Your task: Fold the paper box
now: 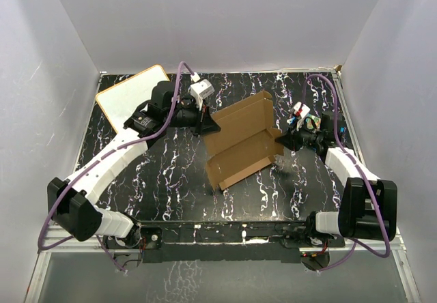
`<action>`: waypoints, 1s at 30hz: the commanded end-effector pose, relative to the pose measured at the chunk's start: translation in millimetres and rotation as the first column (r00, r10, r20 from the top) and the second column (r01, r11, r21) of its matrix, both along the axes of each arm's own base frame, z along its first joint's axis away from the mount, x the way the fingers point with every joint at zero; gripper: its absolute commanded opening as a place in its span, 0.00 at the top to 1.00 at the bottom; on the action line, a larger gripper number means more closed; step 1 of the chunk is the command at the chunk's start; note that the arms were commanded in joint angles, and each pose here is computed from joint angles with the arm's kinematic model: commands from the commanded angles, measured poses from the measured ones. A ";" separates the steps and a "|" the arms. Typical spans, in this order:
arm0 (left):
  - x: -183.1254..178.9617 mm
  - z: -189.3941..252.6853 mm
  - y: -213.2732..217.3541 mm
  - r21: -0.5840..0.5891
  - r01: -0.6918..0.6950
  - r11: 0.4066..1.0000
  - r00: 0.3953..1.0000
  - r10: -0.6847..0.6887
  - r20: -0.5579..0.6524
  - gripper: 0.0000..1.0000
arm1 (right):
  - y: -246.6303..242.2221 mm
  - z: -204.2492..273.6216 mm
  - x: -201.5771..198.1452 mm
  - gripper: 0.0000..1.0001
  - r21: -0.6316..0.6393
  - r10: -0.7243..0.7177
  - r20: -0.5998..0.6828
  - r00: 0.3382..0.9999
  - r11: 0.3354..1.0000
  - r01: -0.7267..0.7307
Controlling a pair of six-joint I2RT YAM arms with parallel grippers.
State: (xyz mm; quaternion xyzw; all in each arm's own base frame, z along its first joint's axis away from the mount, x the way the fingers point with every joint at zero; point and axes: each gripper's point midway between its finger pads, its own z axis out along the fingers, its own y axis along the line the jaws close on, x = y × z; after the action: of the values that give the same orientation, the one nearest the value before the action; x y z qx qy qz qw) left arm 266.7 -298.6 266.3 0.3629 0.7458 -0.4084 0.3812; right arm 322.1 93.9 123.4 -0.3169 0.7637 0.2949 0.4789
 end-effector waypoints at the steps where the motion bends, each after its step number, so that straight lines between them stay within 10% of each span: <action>1: -5.1 21.7 -6.7 -0.055 0.050 0.997 0.998 -0.049 0.029 1.00 | 1.4 30.7 24.9 0.92 0.039 -0.028 0.189 0.981 0.999 0.021; 30: -1.5 -27.2 -13.1 -0.027 0.050 0.998 0.996 -0.052 -0.076 1.00 | 0.3 -5.6 5.0 0.80 -0.085 0.077 0.183 0.980 0.994 -0.062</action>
State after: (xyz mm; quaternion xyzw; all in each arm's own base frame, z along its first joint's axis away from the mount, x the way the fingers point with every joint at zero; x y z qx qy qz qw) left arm 270.3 -310.6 235.4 0.3489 0.7561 -0.4335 0.3444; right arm 314.5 92.2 87.8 -0.3522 0.7512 0.2667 0.4905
